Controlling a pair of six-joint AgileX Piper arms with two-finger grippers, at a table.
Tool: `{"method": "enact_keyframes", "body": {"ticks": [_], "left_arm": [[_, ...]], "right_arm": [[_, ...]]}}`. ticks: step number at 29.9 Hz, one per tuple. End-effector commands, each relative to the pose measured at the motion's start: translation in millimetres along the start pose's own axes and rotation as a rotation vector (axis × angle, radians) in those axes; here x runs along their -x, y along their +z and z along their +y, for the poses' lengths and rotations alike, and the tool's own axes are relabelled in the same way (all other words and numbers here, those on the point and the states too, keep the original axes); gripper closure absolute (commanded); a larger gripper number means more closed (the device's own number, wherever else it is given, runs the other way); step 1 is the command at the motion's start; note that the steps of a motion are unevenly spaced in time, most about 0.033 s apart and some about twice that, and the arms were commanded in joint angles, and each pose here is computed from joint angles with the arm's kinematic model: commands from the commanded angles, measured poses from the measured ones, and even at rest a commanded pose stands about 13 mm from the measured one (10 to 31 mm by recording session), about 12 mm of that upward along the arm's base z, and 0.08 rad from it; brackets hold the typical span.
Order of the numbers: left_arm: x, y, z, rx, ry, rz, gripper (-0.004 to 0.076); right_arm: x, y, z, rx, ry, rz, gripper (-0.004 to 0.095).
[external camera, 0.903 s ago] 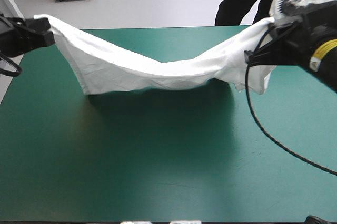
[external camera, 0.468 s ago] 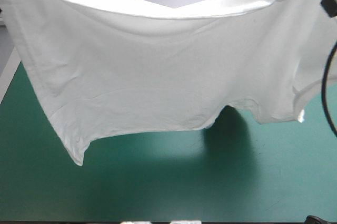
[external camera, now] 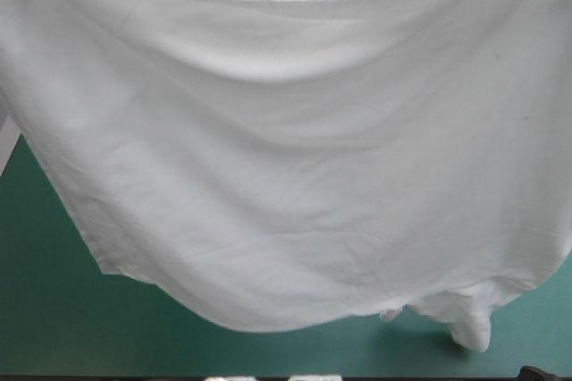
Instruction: Fold the cloth
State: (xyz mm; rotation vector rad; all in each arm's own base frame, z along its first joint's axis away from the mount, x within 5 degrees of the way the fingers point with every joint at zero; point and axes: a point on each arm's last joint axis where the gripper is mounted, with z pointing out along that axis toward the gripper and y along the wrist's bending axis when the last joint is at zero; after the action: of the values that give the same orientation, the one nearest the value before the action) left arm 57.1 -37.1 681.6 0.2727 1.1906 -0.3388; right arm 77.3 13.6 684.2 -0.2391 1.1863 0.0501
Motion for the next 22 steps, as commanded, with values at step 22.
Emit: {"method": "enact_keyframes", "body": {"ticks": [22], "left_arm": [[-271, 181, 162, 0.237, -0.226, 0.824, 0.0733]], "right_arm": [[-279, 216, 50, -0.003, 0.151, 0.850, 0.0925]]}}
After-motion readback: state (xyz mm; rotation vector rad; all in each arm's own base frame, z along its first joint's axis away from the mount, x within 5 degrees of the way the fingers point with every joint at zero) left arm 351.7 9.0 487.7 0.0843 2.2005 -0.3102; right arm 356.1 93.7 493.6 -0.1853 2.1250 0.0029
